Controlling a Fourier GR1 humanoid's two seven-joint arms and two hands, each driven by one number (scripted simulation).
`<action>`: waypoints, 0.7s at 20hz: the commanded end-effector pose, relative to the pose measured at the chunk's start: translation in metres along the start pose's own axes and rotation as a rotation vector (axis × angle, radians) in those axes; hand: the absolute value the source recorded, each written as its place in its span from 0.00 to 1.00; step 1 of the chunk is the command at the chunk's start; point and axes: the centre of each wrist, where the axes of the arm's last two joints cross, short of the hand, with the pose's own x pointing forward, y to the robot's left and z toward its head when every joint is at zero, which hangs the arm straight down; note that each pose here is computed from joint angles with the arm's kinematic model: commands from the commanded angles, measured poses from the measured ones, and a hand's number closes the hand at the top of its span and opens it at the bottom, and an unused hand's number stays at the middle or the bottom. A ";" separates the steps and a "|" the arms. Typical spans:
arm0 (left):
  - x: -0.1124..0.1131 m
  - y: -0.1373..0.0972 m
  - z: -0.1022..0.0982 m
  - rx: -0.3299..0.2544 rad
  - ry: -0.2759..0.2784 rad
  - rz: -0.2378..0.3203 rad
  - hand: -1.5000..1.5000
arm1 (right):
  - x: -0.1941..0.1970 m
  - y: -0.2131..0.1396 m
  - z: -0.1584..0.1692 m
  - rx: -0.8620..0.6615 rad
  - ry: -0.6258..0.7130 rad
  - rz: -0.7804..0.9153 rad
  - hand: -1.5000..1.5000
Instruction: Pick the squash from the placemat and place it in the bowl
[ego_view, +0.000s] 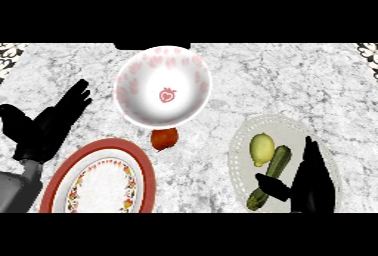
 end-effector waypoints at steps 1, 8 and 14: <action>0.014 0.009 -0.006 0.004 -0.013 0.007 0.50 | 0.042 -0.019 0.015 0.026 0.148 0.130 0.00; -0.002 -0.001 -0.006 -0.009 0.000 0.014 0.50 | 0.062 -0.026 0.010 0.064 0.187 0.191 0.00; 0.001 -0.001 -0.005 -0.002 0.013 0.007 0.50 | 0.056 -0.029 -0.001 0.097 0.240 0.229 0.00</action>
